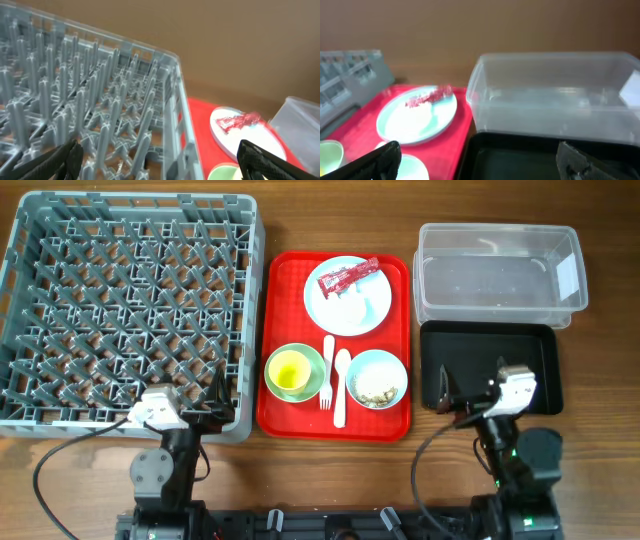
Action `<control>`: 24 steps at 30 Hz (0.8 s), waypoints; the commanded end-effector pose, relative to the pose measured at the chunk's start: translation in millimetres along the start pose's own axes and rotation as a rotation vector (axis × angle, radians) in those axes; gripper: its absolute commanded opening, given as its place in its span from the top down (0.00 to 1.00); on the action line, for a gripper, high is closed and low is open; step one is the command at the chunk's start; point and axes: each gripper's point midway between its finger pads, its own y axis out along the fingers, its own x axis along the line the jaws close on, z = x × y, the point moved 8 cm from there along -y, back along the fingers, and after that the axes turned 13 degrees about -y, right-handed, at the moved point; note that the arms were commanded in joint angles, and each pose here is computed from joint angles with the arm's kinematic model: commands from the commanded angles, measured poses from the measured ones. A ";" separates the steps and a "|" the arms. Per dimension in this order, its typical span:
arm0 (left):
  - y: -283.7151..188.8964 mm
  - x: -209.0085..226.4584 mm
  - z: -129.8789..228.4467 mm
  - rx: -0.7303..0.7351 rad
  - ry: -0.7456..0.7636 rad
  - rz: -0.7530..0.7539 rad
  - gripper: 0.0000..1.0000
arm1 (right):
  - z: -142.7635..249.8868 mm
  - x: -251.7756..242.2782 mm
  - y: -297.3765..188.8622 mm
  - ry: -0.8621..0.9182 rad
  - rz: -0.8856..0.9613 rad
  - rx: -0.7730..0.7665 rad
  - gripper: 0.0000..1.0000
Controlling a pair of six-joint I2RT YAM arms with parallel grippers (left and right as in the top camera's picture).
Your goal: Sort waste into correct bins and load items into the dishwasher rack
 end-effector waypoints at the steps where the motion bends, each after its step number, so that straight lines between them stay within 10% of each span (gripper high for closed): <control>1: -3.4 -8.4 -25.4 0.016 0.000 -0.082 0.00 | -27.3 -3.8 6.3 0.014 -0.024 0.076 0.00; 13: 30.4 -44.3 -86.1 0.570 0.005 -0.410 0.00 | -113.1 -19.8 45.3 0.054 -0.124 0.635 0.00; 24: 41.9 -50.8 -82.6 0.685 -0.027 -0.386 0.00 | -174.4 15.5 71.0 0.003 -0.350 0.521 0.00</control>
